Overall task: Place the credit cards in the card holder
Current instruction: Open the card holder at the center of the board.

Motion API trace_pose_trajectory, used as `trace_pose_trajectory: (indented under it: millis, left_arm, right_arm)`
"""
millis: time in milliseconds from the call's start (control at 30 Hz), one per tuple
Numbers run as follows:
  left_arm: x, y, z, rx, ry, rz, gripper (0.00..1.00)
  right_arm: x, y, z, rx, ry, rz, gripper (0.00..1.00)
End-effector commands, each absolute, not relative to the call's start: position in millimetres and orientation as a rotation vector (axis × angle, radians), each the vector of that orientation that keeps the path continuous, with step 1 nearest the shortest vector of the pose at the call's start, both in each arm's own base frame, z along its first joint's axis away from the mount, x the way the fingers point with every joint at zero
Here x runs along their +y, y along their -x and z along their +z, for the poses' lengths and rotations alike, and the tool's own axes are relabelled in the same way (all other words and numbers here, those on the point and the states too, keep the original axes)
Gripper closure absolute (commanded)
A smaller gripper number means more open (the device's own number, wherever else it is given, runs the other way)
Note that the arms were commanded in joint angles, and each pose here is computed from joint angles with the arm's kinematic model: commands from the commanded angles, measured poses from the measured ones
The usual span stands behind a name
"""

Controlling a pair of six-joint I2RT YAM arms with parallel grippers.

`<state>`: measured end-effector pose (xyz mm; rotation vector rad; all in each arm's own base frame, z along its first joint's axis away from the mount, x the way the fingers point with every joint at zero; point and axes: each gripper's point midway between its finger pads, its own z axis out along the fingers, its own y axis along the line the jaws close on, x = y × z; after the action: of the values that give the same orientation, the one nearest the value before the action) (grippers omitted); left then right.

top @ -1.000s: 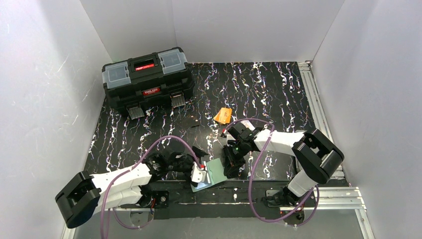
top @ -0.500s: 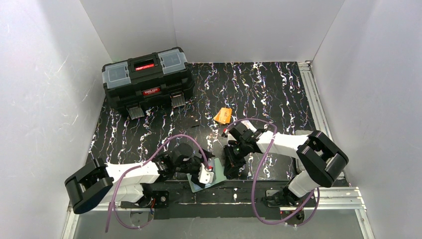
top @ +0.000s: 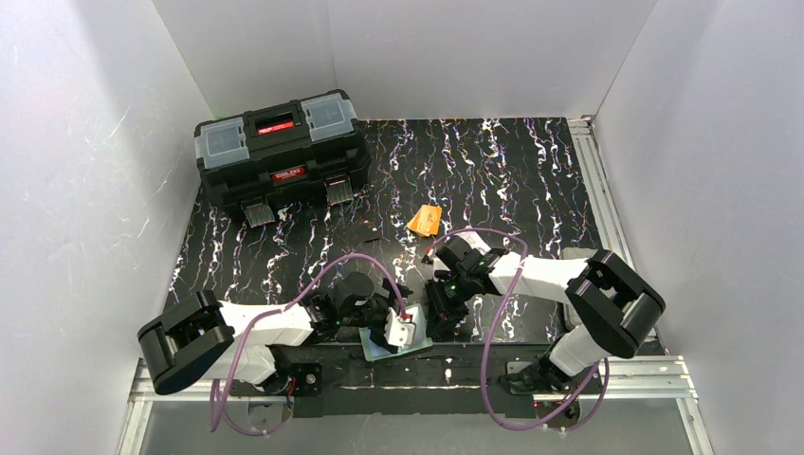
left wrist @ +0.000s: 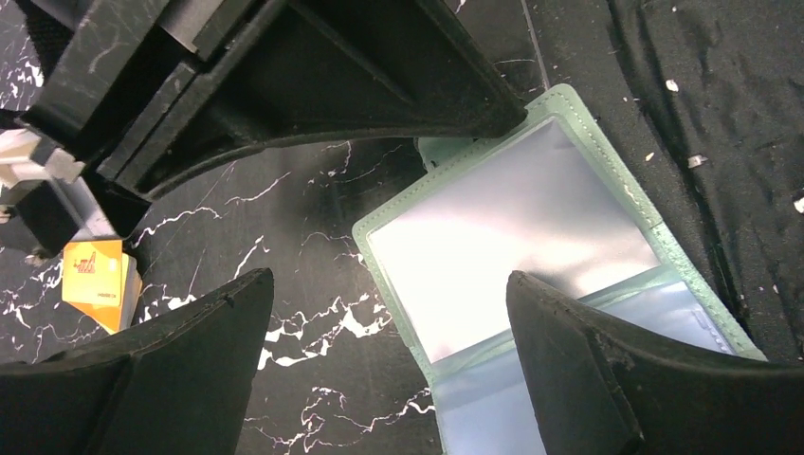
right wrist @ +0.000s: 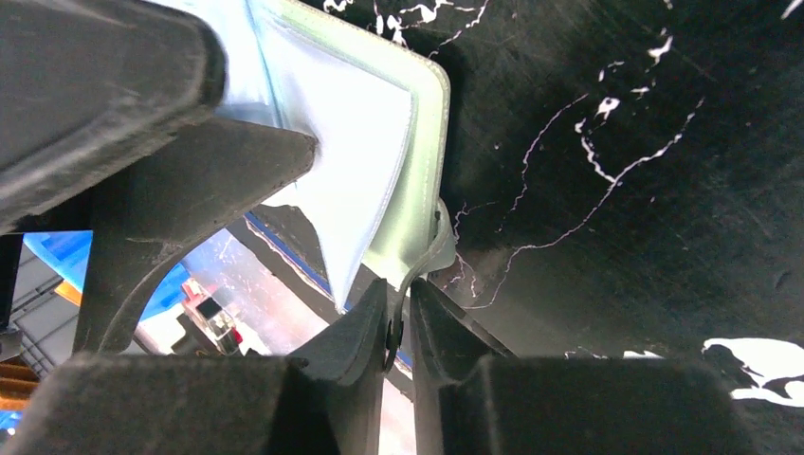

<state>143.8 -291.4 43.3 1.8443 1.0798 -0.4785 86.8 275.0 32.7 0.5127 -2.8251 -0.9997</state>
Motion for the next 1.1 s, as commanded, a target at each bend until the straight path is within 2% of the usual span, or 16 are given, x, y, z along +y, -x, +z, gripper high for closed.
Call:
trace_pose_trajectory:
  millis: [0, 233, 333, 433, 567, 633, 1067]
  left_arm:
    - [-291.6, -137.8, 38.5, 1.067, -1.898, -0.483, 0.09]
    - [-274.7, -132.4, 20.6, 1.093, -1.955, -0.450, 0.10]
    - [-271.2, -131.5, 18.8, 1.109, -1.958, -0.447, 0.11]
    - [-270.9, -133.0, 20.0, 1.136, -1.942, -0.444, 0.11]
    - [-273.2, -139.6, 27.0, 1.174, -1.892, -0.430, 0.12]
    - [-274.8, -142.5, 30.7, 1.198, -1.867, -0.427, 0.12]
    - [-276.0, -145.4, 36.7, 1.206, -1.831, -0.424, 0.12]
  right_arm:
    - [274.4, -88.2, 44.0, -2.859, -0.543, -1.044, 0.74]
    - [281.7, -101.0, 97.0, -2.955, -0.705, -1.358, 0.46]
    - [284.5, -101.8, 110.9, -2.955, -0.770, -1.487, 0.43]
    - [289.6, -97.6, 115.5, -2.900, -0.811, -1.576, 0.50]
    - [297.7, -92.5, 109.2, -2.813, -0.830, -1.573, 0.73]
    - [302.3, -92.7, 104.3, -2.788, -0.834, -1.559, 0.81]
    - [312.8, -87.3, 72.7, -2.703, -0.862, -1.448, 0.88]
